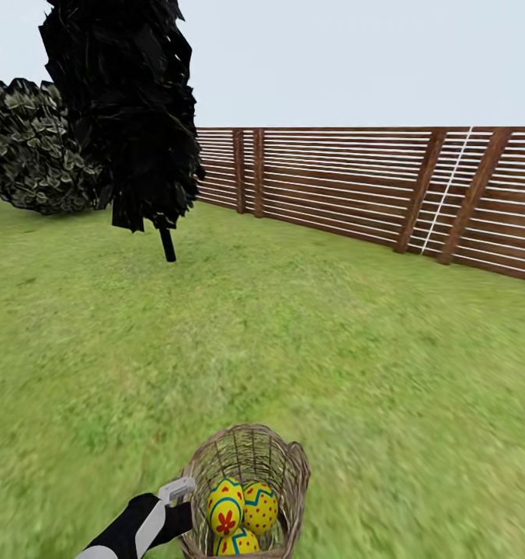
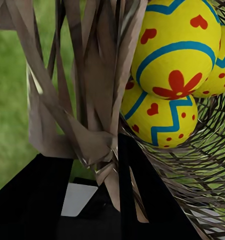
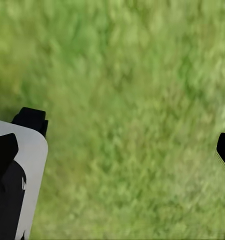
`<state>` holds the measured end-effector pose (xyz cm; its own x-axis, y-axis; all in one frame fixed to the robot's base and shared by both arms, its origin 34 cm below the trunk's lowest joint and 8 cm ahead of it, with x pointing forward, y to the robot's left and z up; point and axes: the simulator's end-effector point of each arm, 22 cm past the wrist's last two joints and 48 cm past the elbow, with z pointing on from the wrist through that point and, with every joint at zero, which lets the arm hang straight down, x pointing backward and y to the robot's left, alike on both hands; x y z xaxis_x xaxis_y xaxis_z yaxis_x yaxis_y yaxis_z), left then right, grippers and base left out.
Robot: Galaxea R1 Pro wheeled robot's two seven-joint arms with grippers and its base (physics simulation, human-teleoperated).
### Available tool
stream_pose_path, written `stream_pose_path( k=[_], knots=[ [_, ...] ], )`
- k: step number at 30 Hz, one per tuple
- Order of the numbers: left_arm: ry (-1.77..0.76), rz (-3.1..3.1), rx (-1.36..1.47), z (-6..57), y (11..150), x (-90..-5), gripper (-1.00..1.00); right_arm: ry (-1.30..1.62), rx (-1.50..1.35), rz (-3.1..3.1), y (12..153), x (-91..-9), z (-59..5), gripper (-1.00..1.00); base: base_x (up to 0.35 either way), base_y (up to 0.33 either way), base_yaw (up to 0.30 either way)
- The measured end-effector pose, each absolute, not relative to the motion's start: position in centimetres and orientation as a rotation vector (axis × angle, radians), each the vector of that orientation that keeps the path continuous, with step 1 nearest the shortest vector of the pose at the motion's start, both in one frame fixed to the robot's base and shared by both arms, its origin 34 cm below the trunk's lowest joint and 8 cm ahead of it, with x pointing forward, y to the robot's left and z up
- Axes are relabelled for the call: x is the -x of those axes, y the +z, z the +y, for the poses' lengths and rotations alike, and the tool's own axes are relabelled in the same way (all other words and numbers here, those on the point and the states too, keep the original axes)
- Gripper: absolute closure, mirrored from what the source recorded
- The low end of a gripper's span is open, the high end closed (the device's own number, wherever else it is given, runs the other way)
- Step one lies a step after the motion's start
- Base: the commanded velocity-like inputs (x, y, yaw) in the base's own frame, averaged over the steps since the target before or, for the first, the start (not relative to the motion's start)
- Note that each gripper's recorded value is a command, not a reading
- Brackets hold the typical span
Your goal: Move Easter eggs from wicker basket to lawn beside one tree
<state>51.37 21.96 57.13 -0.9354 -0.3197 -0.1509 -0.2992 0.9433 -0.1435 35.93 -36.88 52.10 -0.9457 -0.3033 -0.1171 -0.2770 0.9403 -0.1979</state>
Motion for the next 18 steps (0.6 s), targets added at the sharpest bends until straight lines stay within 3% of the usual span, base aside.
stream_pose_path(
  k=[6, 11, 18],
  knots=[
    [-0.176, 2.926, 0.469, 21.96, 57.13, -51.38, 1.0, -0.269, 0.443, 2.95, 52.1, -35.93, -36.87, -1.0, 0.007, 0.0, 0.292],
    [-0.177, 2.924, 0.47, 21.97, 57.17, -51.38, 1.0, -0.269, 0.443, 2.949, 52.11, -35.92, -36.83, -1.0, 0.236, 0.0, 0.292],
    [-0.176, 2.926, 0.469, 21.97, 57.13, -51.36, 1.0, -0.268, 0.444, 2.95, 52.09, -35.93, -36.8, -1.0, 0.047, 0.0, 0.292]
  ],
)
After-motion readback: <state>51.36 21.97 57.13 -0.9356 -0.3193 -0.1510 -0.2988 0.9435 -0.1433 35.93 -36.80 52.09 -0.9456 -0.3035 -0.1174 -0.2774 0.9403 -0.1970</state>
